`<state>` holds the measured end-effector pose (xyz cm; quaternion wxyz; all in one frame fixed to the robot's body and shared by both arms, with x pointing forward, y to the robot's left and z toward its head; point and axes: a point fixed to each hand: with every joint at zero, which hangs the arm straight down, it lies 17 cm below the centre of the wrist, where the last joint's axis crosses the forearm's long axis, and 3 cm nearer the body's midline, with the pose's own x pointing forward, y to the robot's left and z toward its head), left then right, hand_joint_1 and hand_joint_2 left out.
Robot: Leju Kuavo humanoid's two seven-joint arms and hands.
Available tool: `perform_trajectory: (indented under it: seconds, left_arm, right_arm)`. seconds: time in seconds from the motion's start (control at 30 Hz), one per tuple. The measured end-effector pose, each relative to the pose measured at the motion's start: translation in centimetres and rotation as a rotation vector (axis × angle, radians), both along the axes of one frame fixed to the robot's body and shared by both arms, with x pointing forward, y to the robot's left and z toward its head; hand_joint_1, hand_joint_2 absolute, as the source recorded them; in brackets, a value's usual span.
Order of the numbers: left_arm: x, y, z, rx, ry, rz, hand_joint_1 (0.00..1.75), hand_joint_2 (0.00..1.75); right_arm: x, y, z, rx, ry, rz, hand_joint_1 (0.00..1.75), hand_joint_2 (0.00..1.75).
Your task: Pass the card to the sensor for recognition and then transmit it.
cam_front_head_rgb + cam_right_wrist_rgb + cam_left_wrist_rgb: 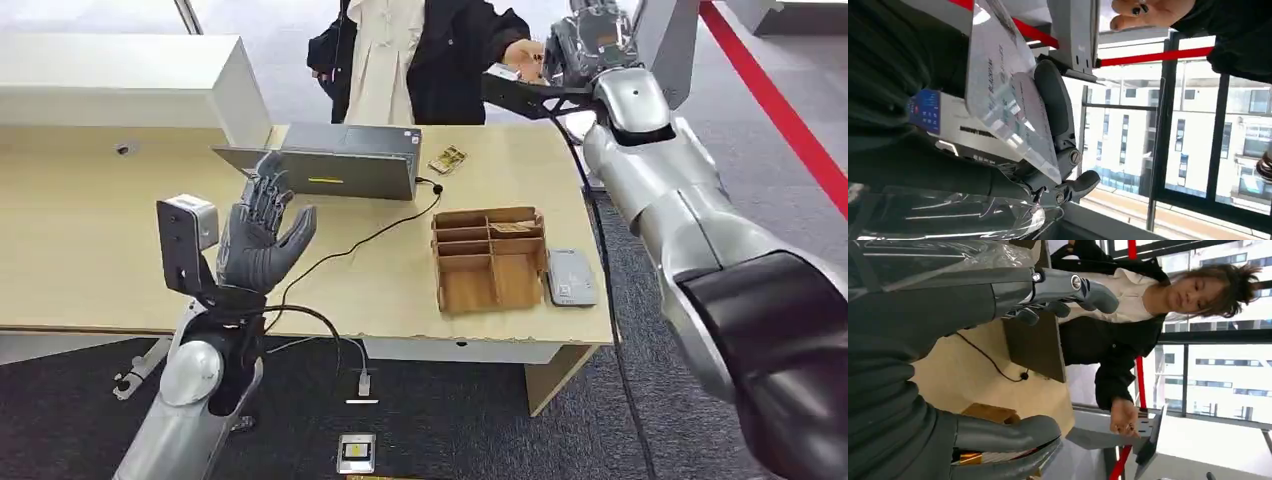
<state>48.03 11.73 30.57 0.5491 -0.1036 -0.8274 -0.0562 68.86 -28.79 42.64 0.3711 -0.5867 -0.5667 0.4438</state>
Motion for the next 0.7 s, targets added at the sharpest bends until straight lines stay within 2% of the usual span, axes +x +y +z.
perform_trajectory:
  seconds: [0.3,0.7]
  left_arm:
    - [-0.6,1.0,-0.7,0.011,0.009,0.05,0.0,1.75]
    - [-1.9,2.9,-0.5,0.01,0.029,0.118,0.0,1.75]
  right_arm:
    - [-0.3,-3.1,-2.6,0.139,0.011,0.023,1.75,1.75]
    - [-2.3,-8.3,-13.8,0.358,0.118,-0.041,1.75,1.75]
